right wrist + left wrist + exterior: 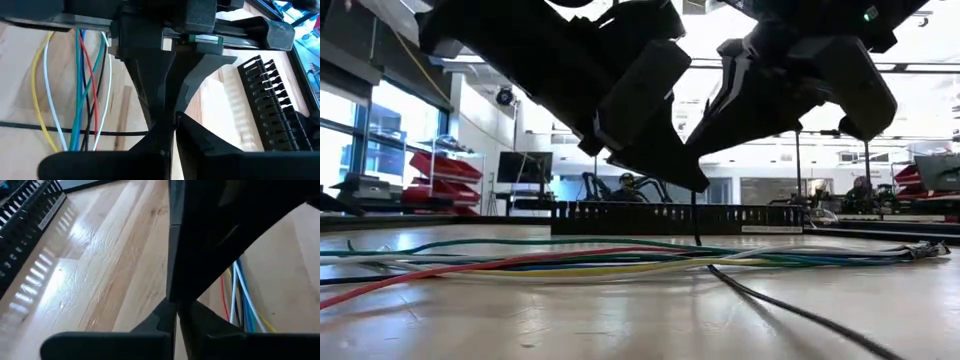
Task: Ziptie cables
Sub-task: Wrap the colored loose cables with the black zip tie
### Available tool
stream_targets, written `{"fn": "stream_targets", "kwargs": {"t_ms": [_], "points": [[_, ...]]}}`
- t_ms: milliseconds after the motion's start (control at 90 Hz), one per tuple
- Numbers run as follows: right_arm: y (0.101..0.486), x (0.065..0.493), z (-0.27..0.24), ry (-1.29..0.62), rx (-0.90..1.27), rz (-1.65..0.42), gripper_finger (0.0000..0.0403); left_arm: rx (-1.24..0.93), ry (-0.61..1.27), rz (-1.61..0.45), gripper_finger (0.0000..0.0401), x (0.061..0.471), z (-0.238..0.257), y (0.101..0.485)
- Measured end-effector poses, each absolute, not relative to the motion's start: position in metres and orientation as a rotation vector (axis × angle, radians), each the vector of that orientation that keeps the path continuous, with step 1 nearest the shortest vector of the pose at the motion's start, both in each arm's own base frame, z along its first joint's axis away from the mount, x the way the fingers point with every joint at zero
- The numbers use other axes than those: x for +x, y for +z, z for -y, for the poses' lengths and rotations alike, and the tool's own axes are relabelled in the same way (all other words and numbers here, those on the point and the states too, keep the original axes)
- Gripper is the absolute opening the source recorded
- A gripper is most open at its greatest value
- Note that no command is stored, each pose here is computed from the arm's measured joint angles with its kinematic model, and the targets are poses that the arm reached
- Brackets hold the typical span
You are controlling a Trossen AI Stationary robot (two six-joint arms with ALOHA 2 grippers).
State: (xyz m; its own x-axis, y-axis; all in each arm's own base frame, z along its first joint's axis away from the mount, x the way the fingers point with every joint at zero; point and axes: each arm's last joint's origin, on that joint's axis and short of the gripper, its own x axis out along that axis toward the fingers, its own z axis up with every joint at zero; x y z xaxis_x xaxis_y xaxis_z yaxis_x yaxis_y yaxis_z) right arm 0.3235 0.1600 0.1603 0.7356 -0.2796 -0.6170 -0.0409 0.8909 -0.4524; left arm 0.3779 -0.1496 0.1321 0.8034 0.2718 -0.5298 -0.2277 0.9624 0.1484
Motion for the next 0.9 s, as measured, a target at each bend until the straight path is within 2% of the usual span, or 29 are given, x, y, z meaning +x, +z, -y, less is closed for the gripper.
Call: {"fn": "stream_targets", "kwargs": {"t_ms": [89, 167, 411, 511, 600, 744, 900], "points": [[0.161, 0.323, -0.16, -0.13, -0.462, -0.741, 0.0006, 0.079, 0.268, -0.579, 0.0, 0.378, 0.15, 0.132], [0.164, 0.321, -0.159, -0.11, -0.453, -0.757, 0.0027, 0.079, 0.268, -0.577, 0.0, 0.378, 0.15, 0.132], [0.189, 0.302, -0.15, -0.141, -0.363, -0.808, 0.0148, 0.082, 0.27, -0.576, 0.0, 0.378, 0.15, 0.132], [0.178, 0.282, -0.147, -0.191, -0.309, -0.74, 0.0178, 0.096, 0.268, -0.573, 0.0, 0.378, 0.15, 0.133], [0.154, 0.262, -0.144, -0.192, -0.206, -0.596, 0.0184, 0.102, 0.271, -0.57, 0.0, 0.378, 0.149, 0.133], [0.129, 0.244, -0.134, -0.088, 0.031, -0.351, 0.0176, 0.13, 0.26, -0.564, 0.0, 0.38, 0.148, 0.134], [0.122, 0.243, -0.129, -0.088, 0.006, -0.243, 0.0156, 0.135, 0.21, -0.509, 0.0, 0.387, 0.144, 0.14]]}}
